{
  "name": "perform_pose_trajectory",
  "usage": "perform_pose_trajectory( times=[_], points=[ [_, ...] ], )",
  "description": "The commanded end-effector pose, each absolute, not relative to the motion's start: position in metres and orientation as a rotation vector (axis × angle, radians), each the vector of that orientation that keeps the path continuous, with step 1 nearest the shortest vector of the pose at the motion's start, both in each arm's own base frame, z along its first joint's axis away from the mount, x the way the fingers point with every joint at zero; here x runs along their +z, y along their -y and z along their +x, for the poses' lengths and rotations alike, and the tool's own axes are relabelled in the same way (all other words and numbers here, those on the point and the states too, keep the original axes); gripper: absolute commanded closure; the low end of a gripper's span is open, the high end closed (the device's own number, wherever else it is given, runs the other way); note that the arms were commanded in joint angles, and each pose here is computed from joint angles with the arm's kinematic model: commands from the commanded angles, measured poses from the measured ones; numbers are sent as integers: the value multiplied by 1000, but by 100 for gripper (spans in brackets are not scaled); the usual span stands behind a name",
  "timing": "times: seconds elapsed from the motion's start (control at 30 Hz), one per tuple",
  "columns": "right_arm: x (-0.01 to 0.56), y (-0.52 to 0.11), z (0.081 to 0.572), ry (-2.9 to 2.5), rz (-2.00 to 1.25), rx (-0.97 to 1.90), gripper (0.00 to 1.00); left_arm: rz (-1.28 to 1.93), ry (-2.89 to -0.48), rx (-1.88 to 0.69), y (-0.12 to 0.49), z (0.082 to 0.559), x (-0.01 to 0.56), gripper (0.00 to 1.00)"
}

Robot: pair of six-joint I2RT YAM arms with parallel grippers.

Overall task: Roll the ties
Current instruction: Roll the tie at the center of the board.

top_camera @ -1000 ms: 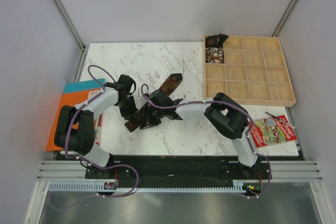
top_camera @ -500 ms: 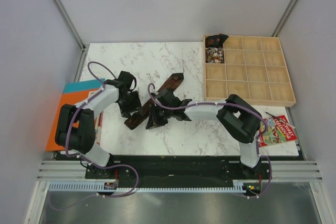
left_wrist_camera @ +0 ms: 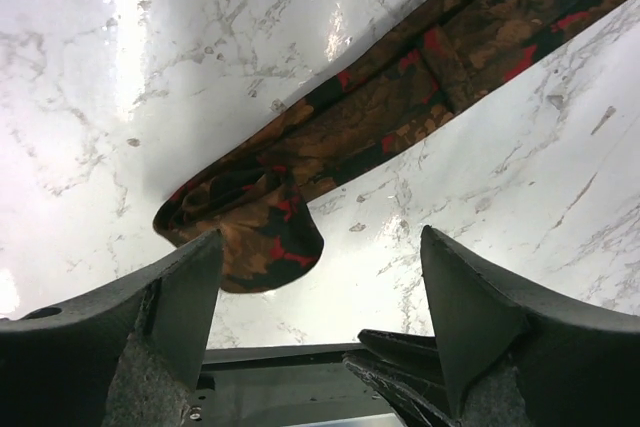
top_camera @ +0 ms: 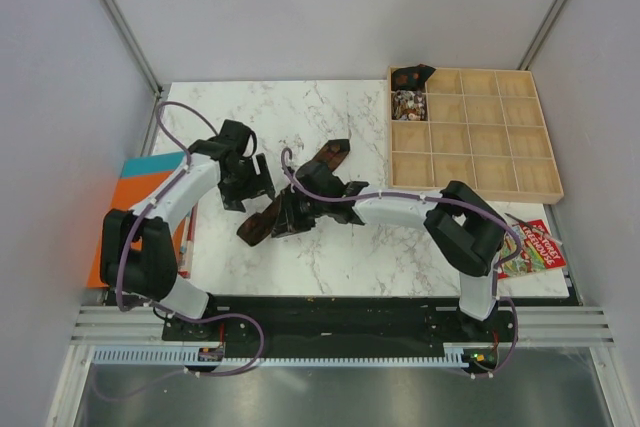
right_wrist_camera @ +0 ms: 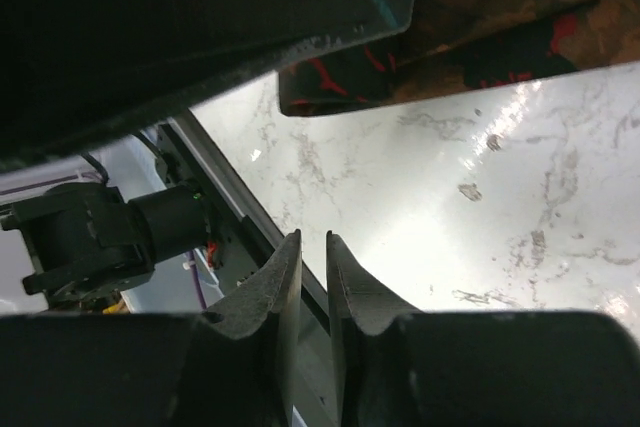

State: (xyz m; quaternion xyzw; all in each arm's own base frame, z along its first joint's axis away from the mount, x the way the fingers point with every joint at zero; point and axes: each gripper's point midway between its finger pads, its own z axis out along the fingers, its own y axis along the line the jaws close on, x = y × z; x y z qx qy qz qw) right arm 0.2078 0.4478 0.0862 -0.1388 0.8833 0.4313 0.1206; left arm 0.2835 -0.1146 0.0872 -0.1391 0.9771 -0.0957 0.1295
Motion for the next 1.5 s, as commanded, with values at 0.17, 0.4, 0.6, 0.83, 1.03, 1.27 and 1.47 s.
perform_pose_trajectory(
  times=[0.17,0.4,0.6,0.83,1.03,1.27,1.47],
  points=[
    [150,-479,226,-2438,-444,1385,76,-430,-2680,-192,90,283,140,15],
    [151,-502,238,-2441,-466,1409,77,-565,-2567,-106,49,267,144,17],
    [139,-510,245,-2461,-478,1401,77,-722,-2410,-102,10,256,163,22],
    [112,-518,252,-2511,-480,1384,79,-782,-2336,-236,19,247,166,27],
    [95,-519,262,-2531,-469,1363,80,-783,-2364,-268,24,240,149,29],
    [72,-508,272,-2567,-451,1325,80,-777,-2393,-319,33,236,138,32],
    [59,-499,274,-2589,-437,1307,81,-790,-2401,-358,39,234,129,33]
  ],
)
